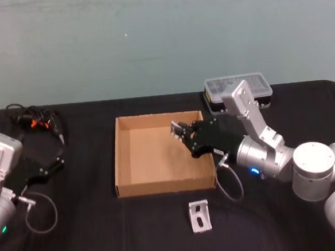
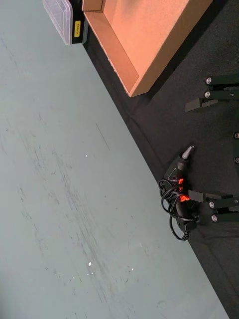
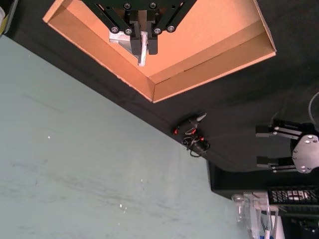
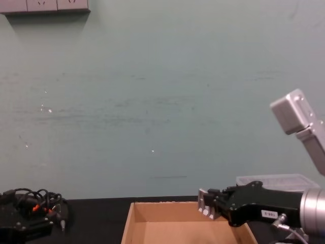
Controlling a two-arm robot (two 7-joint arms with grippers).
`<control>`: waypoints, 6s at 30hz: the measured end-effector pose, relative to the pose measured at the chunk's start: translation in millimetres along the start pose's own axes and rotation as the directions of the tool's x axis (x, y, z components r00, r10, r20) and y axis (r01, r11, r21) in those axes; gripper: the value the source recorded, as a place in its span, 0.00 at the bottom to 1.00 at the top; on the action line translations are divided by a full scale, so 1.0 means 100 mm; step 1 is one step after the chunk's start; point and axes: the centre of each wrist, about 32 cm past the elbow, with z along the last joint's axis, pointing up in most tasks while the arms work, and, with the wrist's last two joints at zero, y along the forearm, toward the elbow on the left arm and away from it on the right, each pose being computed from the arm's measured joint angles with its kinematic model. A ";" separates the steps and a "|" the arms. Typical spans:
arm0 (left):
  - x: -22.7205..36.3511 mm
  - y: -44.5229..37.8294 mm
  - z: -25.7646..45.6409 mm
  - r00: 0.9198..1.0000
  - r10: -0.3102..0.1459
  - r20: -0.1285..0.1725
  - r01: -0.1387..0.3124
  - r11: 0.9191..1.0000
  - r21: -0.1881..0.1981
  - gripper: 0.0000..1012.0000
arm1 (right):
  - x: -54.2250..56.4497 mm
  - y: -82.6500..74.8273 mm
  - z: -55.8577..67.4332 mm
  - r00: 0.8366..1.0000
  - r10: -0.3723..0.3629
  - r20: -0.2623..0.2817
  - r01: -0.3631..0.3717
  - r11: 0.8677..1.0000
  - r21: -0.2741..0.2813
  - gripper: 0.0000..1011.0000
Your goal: Use one hand to pick up the angle iron from the table and place it into the box.
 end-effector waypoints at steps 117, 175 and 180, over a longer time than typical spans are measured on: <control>0.000 0.000 0.000 1.000 0.000 0.000 0.000 1.000 0.000 0.99 | -0.24 -0.81 -0.29 0.958 0.275 -0.079 -0.283 0.952 -0.117 0.99; 0.000 0.000 0.000 1.000 0.000 0.000 0.000 1.000 0.000 0.99 | -0.24 -0.78 -0.30 0.959 0.269 -0.084 -0.278 0.953 -0.123 0.06; 0.000 0.000 0.000 1.000 0.000 0.000 0.000 1.000 0.000 0.99 | -0.24 -0.78 -0.30 0.959 0.270 -0.084 -0.278 0.953 -0.123 0.06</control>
